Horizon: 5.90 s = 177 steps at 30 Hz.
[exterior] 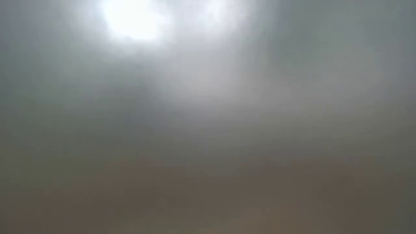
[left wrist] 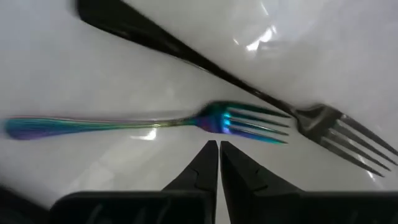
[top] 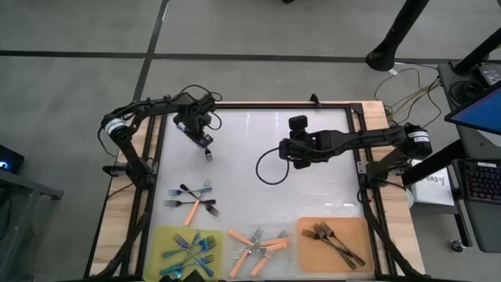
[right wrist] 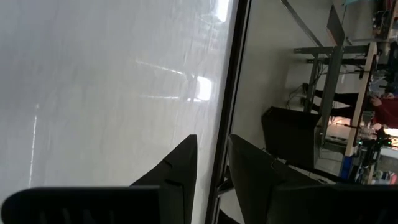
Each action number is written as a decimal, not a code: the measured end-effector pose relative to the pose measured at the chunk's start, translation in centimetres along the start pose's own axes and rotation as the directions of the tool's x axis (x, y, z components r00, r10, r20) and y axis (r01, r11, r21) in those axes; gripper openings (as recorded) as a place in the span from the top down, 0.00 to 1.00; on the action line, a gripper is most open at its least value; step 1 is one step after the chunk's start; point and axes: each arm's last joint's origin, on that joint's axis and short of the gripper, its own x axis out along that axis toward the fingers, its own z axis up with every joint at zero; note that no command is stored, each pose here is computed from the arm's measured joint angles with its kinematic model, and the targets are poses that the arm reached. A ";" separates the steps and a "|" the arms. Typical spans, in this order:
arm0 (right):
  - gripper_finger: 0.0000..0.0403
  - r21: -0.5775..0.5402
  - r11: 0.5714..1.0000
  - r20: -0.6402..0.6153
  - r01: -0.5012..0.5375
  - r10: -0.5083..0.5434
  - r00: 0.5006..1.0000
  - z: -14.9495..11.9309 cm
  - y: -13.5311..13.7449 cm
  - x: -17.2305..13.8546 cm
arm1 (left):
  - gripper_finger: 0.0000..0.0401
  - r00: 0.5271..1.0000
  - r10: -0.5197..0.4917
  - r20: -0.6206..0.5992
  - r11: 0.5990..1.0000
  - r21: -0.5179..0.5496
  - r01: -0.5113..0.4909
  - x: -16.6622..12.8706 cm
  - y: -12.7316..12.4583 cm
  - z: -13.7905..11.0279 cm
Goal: Sort silverware by color (type)
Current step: Put the blue fork into the yellow bin
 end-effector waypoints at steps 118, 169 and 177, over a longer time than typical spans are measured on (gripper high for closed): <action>0.80 0.027 1.000 0.031 0.013 -0.014 0.999 0.4 -0.2 0.0 | 0.65 1.000 0.010 -0.001 0.986 0.169 -0.009 -0.1 -5.6 2.2; 0.80 0.041 0.999 0.046 0.019 -0.021 0.999 0.5 -0.2 0.0 | 1.00 0.991 -0.045 -0.123 0.958 0.277 0.077 1.0 -9.9 5.2; 0.80 0.041 0.999 0.046 0.019 -0.021 0.999 0.5 -0.2 0.0 | 1.00 0.984 -0.012 -0.176 0.940 0.334 0.071 0.4 -10.1 4.7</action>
